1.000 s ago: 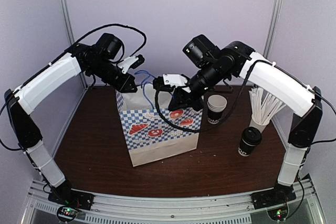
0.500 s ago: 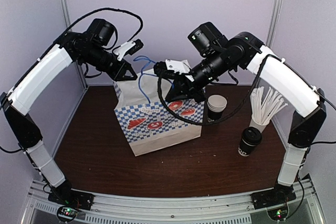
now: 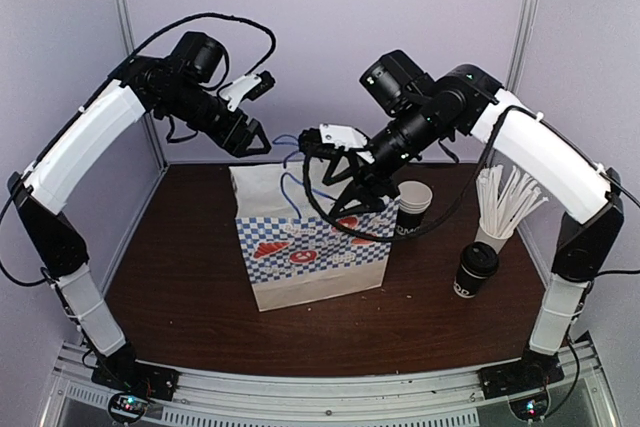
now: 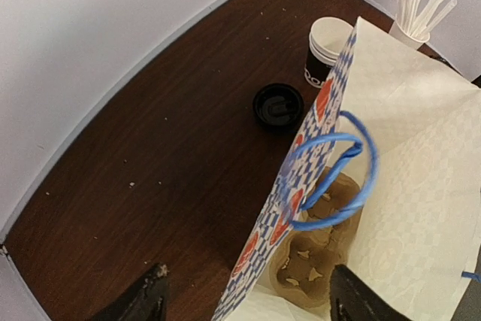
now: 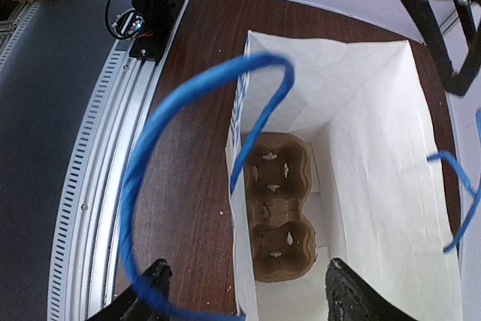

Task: Pack the takeout coffee

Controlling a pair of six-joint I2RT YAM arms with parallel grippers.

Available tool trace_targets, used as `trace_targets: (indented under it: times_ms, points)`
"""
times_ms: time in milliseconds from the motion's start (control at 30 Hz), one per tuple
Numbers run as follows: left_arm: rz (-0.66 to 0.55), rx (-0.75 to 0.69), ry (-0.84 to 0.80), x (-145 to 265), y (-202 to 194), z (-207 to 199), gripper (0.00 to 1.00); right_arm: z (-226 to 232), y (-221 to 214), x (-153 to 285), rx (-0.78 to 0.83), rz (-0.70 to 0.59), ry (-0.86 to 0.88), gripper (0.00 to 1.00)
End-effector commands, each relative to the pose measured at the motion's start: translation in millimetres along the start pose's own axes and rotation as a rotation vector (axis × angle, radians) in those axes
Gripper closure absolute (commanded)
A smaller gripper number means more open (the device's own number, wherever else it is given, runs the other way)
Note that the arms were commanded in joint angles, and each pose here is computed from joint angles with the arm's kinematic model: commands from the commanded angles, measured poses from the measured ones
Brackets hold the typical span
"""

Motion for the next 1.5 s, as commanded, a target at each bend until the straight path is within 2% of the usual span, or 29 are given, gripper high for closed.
trace_targets:
  times_ms: [0, 167, 267, 400, 500, 600, 767, 1000, 1233, 1467]
  points:
    - [-0.180, -0.023, 0.109, 64.8, 19.8, 1.8, 0.23, 12.3, -30.9, 54.9, -0.029, 0.059, -0.093, 0.29]
    - [-0.373, -0.041, 0.265, 110.8, -0.1, -1.1, 0.14, 5.1, -97.7, 92.6, -0.170, 0.134, -0.208, 0.30]
    - [-0.435, -0.036, 0.418, 112.5, -31.2, 8.7, 0.06, 0.4, -155.2, 108.1, -0.313, 0.182, -0.262, 0.33]
    - [-0.406, 0.011, 0.525, 100.2, -65.9, 19.4, 0.05, 1.4, -217.4, 121.1, -0.474, 0.277, -0.350, 0.39]
    - [-0.352, 0.088, 0.528, 87.3, -77.1, 24.3, 0.06, 2.6, -248.8, 126.5, -0.593, 0.342, -0.418, 0.45]
    - [-0.315, 0.142, 0.511, 70.6, -83.6, 26.8, 0.06, 11.0, -269.6, 126.8, -0.661, 0.405, -0.449, 0.47]
    - [-0.283, 0.142, 0.509, 58.1, -86.2, 29.7, 0.06, 12.8, -297.0, 126.3, -0.734, 0.485, -0.528, 0.47]
    - [-0.282, 0.147, 0.536, 54.1, -94.3, 32.4, 0.06, 12.0, -317.0, 119.2, -0.833, 0.532, -0.530, 0.48]
    - [-0.283, 0.127, 0.558, 52.8, -101.0, 33.2, 0.06, 13.8, -328.9, 112.0, -0.886, 0.573, -0.507, 0.33]
    - [-0.315, 0.120, 0.602, 59.2, -103.2, 36.1, 0.06, 9.4, -327.2, 105.2, -0.921, 0.554, -0.480, 0.31]
Point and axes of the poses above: each gripper's point midway between its finger pads, its own x axis back along the fingers, its own z axis along the line the jaws close on, y = z × x, the point moved 2 cm from there along x, back along the fingers, and after that the axes turned 7 degrees about -x, right-handed, at the moved point
